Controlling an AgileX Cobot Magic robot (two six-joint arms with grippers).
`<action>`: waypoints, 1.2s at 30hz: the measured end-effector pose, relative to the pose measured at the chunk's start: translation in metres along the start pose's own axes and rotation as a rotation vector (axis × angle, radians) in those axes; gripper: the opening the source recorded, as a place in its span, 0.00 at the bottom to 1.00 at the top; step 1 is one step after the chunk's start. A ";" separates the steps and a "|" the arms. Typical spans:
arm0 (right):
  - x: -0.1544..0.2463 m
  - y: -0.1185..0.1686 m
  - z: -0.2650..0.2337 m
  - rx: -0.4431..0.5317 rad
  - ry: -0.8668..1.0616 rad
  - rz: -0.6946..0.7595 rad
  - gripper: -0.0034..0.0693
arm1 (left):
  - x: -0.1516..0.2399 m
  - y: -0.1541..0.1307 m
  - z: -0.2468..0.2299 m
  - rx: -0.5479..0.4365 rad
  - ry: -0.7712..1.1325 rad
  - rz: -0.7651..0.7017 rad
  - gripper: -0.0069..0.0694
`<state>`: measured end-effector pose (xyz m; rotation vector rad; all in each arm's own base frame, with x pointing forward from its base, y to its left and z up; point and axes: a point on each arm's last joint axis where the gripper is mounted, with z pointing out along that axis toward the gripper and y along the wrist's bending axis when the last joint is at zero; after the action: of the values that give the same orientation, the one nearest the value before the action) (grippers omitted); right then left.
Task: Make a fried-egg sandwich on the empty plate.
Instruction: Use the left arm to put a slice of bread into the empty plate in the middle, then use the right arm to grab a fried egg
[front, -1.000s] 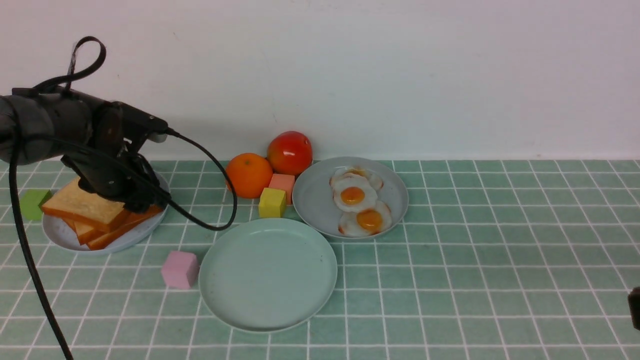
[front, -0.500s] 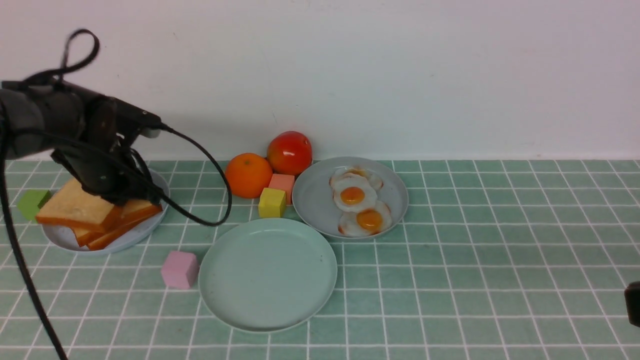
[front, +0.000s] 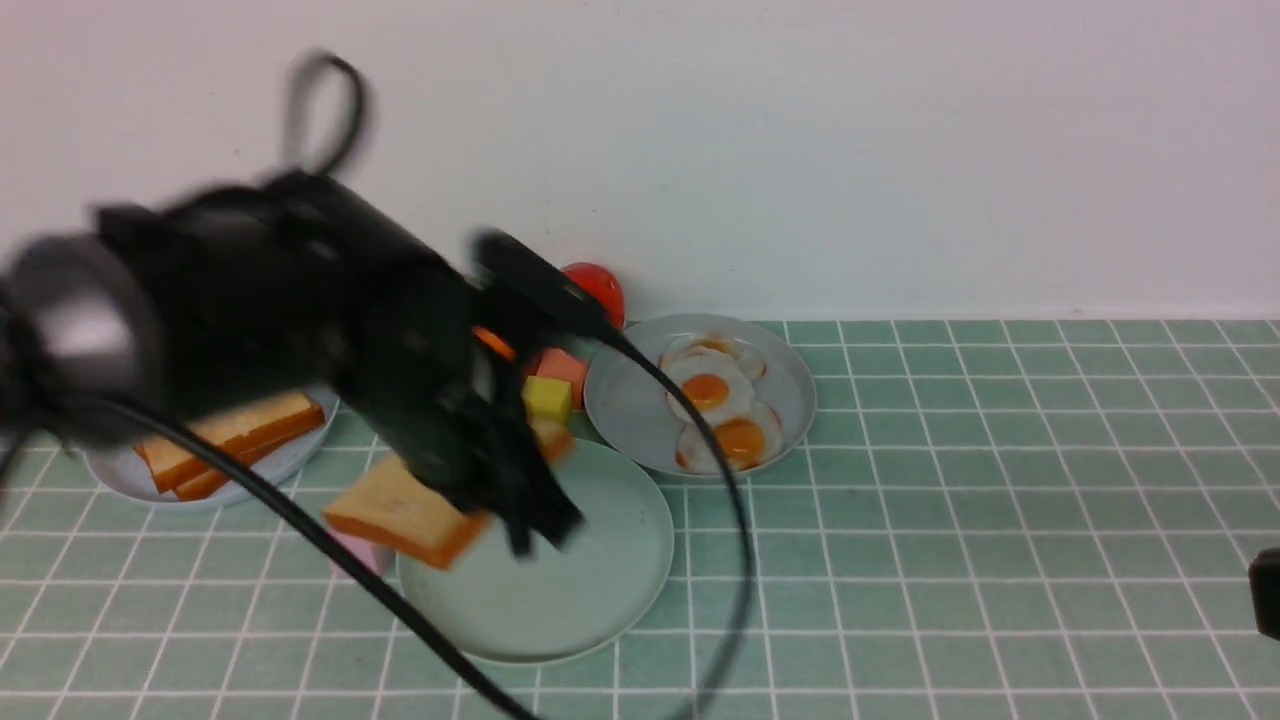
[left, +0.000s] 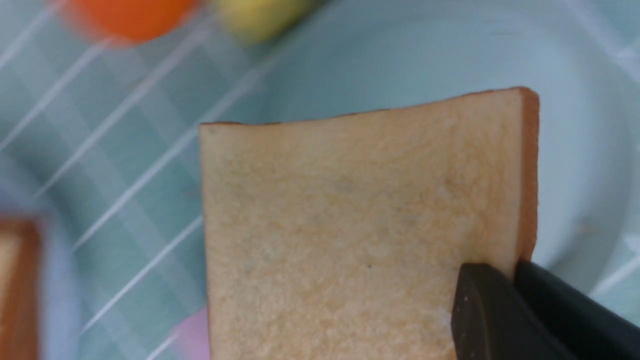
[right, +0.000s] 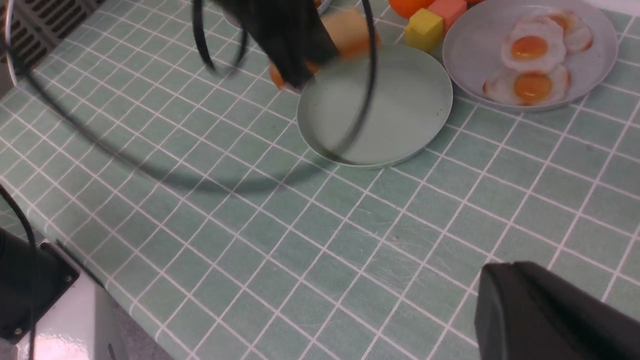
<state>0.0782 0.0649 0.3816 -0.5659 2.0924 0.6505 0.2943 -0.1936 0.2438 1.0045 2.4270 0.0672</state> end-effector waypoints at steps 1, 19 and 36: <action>0.000 0.000 0.000 -0.002 0.001 0.001 0.08 | 0.000 -0.002 0.001 0.002 0.001 0.006 0.11; 0.003 0.003 0.000 -0.030 0.033 0.013 0.26 | -0.005 -0.036 0.062 0.015 -0.002 0.143 0.39; -0.029 -0.047 0.095 0.045 0.149 0.164 0.40 | 0.049 -0.008 -0.182 0.151 -0.593 -0.342 0.07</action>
<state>0.1784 0.0940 0.3464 -0.4311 2.3057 0.6690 0.1739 -0.1404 0.3787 0.5463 2.0271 -0.4715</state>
